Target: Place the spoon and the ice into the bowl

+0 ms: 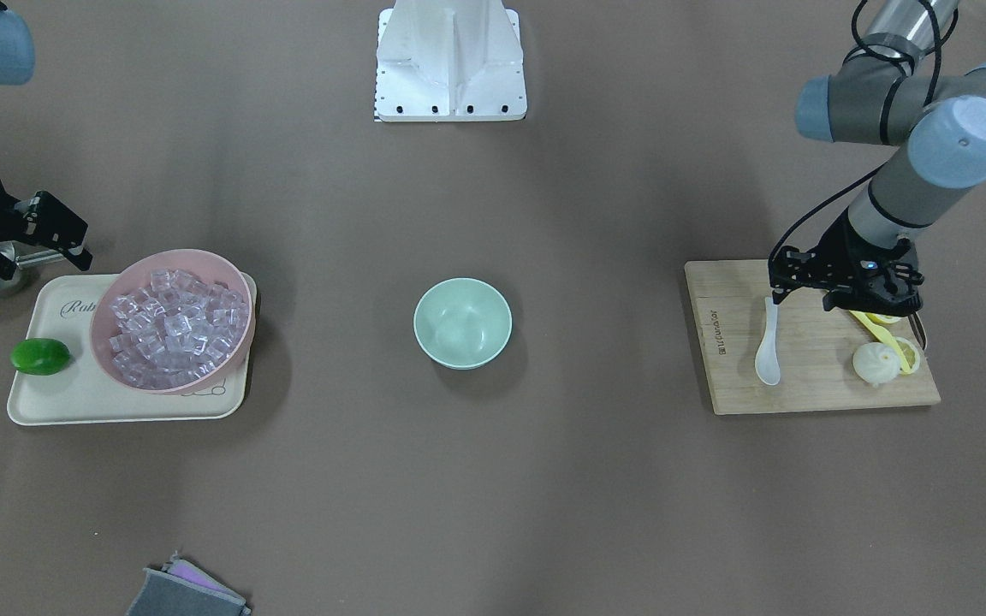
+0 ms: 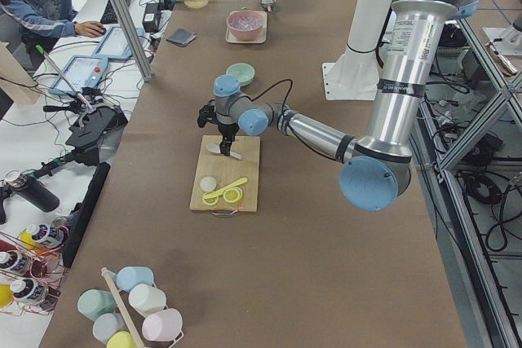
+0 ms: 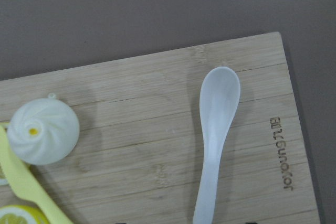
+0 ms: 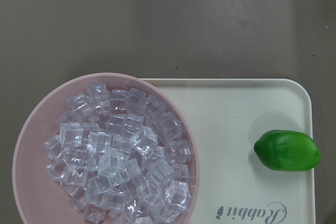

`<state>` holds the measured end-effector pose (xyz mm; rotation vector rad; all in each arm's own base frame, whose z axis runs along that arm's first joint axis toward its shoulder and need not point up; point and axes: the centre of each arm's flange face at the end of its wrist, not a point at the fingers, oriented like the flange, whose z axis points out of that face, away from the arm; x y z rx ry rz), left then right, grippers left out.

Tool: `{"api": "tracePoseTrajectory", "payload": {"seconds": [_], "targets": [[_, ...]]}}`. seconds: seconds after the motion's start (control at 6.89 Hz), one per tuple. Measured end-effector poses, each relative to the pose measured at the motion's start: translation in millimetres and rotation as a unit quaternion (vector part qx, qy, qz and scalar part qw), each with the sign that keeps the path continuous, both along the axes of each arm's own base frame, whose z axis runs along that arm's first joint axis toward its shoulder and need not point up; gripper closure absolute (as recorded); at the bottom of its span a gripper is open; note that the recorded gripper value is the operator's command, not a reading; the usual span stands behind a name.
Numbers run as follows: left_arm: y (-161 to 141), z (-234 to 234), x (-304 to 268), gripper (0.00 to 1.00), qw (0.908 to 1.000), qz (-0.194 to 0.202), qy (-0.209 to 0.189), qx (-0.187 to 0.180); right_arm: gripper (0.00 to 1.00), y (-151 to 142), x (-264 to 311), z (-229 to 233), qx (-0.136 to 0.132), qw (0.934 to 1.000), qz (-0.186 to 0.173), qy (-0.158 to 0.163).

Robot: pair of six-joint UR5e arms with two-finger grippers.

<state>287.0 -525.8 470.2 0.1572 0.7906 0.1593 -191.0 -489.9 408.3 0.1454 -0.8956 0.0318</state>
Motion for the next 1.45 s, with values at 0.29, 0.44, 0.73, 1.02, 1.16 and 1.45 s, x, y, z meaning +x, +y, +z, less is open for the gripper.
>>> {"api": "tracePoseTrajectory", "payload": {"seconds": [0.29, 0.44, 0.73, 1.02, 1.16, 1.45], "targets": [[-6, 21, 15, 0.39, 0.9998, 0.004, 0.001, 0.018, 0.03, -2, -2, -4, 0.003, 1.0, 0.0, -0.001], [-9, 33, 18, 0.41, 0.9997, 0.004, 0.005, 0.025, 0.03, -3, -2, -5, 0.004, 1.0, 0.0, -0.002], [-10, 36, 20, 0.43, 0.9995, 0.005, 0.012, 0.029, 0.02, -2, -2, -6, 0.004, 1.0, -0.001, -0.003], [-9, 34, 21, 0.46, 0.9994, 0.004, 0.016, 0.03, 0.02, -2, -2, -7, 0.004, 1.0, -0.001, -0.004], [-9, 34, 22, 0.46, 0.9994, 0.005, 0.017, 0.03, 0.02, -1, -1, -6, 0.004, 1.0, -0.001, -0.004], [-5, 33, 29, 0.63, 0.9994, 0.011, 0.017, 0.03, 0.02, -1, -1, -5, 0.002, 1.0, 0.0, -0.003]]}}
